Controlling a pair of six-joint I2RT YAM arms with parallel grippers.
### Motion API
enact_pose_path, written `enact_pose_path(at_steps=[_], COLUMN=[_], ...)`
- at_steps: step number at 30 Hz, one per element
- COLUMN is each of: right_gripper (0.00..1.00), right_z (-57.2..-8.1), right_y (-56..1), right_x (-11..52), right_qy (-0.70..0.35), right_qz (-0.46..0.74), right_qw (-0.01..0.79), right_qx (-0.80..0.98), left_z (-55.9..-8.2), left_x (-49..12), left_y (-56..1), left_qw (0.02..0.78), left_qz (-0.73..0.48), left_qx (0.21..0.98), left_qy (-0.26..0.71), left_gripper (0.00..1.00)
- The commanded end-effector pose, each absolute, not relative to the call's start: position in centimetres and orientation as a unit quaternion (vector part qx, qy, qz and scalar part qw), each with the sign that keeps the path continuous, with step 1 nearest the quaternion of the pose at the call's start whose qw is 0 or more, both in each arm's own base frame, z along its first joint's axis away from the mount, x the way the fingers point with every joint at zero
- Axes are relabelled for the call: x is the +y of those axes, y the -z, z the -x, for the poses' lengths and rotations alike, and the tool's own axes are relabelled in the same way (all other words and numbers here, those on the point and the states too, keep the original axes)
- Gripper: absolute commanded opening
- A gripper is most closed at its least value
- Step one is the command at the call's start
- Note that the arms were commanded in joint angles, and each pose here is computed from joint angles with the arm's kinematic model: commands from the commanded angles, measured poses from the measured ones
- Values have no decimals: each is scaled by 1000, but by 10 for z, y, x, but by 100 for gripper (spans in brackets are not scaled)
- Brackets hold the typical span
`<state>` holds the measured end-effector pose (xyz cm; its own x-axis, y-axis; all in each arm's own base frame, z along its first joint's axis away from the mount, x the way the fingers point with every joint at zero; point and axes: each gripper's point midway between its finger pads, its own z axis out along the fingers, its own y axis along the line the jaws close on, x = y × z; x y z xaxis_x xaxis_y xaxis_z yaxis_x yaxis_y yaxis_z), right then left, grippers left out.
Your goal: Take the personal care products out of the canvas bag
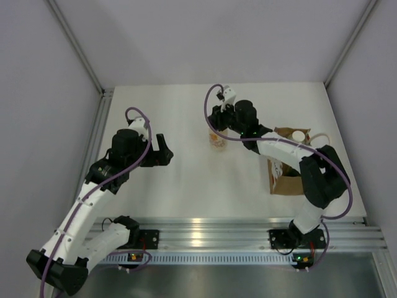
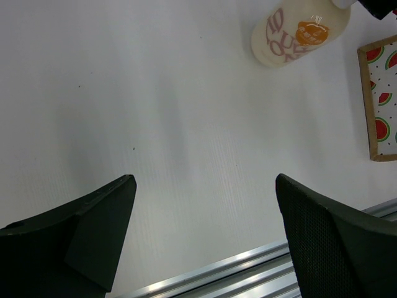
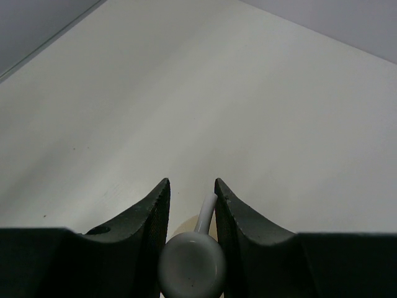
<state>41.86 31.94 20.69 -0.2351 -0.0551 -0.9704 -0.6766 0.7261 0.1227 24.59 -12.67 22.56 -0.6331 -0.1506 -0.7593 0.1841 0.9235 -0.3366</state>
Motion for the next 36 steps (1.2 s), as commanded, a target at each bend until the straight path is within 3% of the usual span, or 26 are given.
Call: enact_pose_path(at_steps=[1,6,8,12,13,14,21,25,30,36], right_gripper=[0,5,30,63,91,96,99,100,99,99], right_z=[-423,-420,-419,-416,-416,-415,-417,-417,-376,-325], right_y=[-282,-263,-258,-258,-258,-262,-286,-303,-323,-309], right_x=[336,338,337,333,331,329,293,223,175,83], right_qy=[-303,-302,-299,-294,-293,-289,-229,-154,-122,34], right_qz=[256,272,275,271,271,268,213,27,10,-60], right_qw=[662,641,635,635,633,637,653,649,661,621], right_qx=[636,651,657,661,663,662,690,745,741,781], left_z=[-252,-252,-252,-251,-251,-251,-253,-249,-251,-256], left_x=[-129,-132,-131,-131,-131,-131,-128,-130,-146,-186], left_y=[-240,-240,-239,-239,-239,-239,-241,-249,-272,-292], left_qw=[458,455,455,455,454,455,460,465,460,450], left_qz=[-13,-17,-17,-17,-17,-17,-9,7,21,23], left_qx=[865,865,866,866,866,866,864,858,846,824], left_qy=[206,210,209,209,210,209,204,220,269,343], left_gripper=[98,98,98,98,98,98,98,98,98,98])
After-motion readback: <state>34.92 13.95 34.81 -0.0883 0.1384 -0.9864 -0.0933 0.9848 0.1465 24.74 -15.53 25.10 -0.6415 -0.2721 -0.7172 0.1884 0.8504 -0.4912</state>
